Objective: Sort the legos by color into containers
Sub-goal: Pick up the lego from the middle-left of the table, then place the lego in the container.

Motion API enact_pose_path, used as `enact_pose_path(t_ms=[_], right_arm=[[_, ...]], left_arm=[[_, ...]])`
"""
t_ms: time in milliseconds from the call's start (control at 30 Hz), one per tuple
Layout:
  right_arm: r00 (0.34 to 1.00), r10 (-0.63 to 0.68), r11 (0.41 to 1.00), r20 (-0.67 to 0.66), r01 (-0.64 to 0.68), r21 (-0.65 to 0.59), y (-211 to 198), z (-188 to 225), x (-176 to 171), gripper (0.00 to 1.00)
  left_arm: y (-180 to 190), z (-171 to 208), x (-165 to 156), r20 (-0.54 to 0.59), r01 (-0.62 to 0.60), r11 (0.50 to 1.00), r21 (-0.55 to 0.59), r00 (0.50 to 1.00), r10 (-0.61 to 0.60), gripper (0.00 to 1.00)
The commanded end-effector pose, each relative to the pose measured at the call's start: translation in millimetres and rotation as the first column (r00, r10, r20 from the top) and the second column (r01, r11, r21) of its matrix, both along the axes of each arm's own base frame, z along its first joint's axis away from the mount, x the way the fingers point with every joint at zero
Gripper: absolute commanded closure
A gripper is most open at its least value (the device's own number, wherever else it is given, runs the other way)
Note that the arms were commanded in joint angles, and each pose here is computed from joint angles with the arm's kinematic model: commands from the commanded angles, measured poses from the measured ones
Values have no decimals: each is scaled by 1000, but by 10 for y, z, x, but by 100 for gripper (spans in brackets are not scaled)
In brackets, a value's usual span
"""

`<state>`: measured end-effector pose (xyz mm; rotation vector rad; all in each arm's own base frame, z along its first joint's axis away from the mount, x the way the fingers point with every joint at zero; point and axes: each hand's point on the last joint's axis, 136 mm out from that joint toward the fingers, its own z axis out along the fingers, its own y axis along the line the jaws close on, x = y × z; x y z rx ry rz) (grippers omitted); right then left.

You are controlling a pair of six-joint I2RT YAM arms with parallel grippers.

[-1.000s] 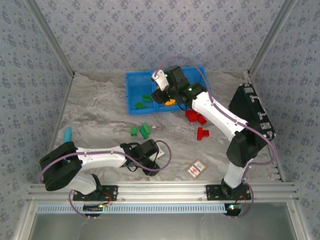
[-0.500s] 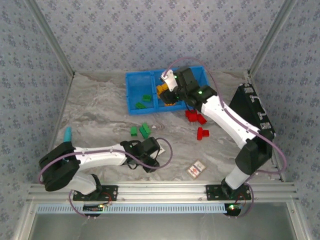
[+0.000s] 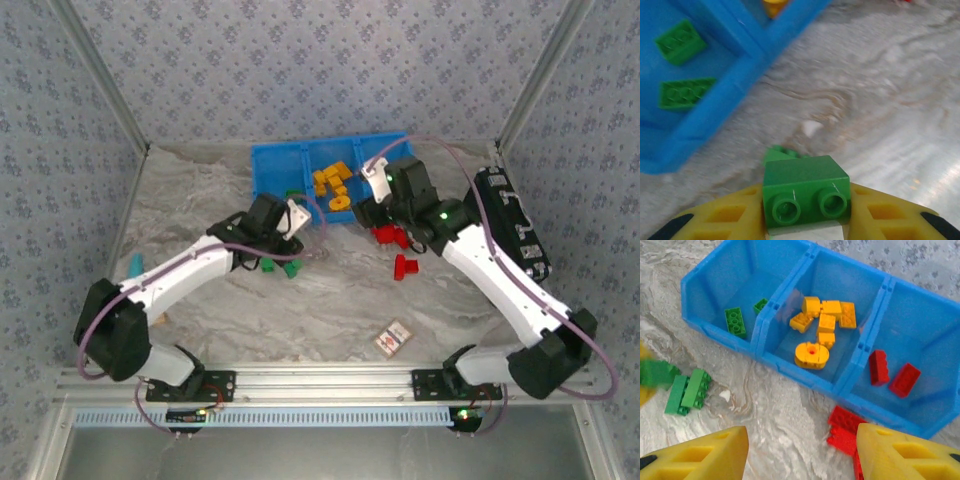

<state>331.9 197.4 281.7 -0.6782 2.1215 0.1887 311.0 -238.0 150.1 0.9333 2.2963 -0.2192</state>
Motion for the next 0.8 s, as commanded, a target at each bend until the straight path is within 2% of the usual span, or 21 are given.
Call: enact_pose_path(t_ms=[0, 267, 300, 367, 533, 667, 767], right_arm=[[997, -67, 998, -24, 68, 19, -219, 6, -215, 38], [970, -179, 977, -165, 195, 84, -560, -142, -517, 37], [958, -196, 974, -208, 215, 70, -608, -320, -567, 37], [943, -224, 964, -245, 252, 88, -669, -423, -624, 37], [894, -302, 916, -332, 368, 157, -794, -671, -724, 37], [849, -273, 893, -452, 398, 209, -740, -907, -845, 33], [830, -272, 880, -487, 420, 223, -771, -992, -839, 33]], left_arm=[[58, 47, 350, 51, 5, 999, 46, 999, -7, 63], [-11, 57, 1197, 110, -59, 996, 72, 993, 51, 63], [-22, 40, 1284, 108, -64, 995, 77, 993, 55, 63], [-22, -25, 1420, 98, -66, 993, 96, 994, 56, 63], [39, -227, 1642, 64, -81, 990, 118, 995, 74, 63], [106, -337, 1757, 47, -99, 987, 129, 995, 93, 62], [147, -358, 1837, 46, -115, 985, 126, 993, 110, 62]])
